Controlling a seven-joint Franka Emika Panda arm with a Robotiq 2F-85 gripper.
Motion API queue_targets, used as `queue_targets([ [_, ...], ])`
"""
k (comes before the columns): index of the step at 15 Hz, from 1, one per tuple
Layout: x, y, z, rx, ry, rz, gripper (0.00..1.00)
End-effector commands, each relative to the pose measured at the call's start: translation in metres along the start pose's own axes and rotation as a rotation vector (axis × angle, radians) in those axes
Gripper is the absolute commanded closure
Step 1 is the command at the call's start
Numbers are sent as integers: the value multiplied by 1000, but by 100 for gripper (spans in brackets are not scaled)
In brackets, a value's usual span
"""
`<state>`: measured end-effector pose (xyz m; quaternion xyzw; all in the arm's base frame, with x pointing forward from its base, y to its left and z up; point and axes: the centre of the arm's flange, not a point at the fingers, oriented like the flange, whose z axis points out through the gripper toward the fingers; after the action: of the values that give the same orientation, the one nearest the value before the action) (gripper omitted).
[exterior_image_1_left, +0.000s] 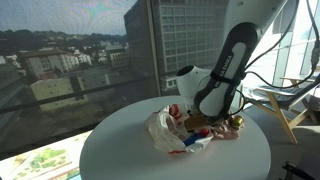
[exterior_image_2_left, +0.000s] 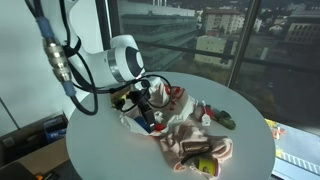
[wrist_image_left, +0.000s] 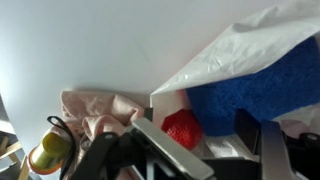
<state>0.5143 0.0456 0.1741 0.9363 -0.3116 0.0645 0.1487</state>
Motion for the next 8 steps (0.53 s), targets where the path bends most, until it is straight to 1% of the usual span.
queue_targets([
  [1, 15, 7, 8, -37, 40, 60, 0],
  [4, 25, 9, 15, -42, 62, 106, 0],
  [8, 32, 2, 18, -49, 85, 150, 0],
])
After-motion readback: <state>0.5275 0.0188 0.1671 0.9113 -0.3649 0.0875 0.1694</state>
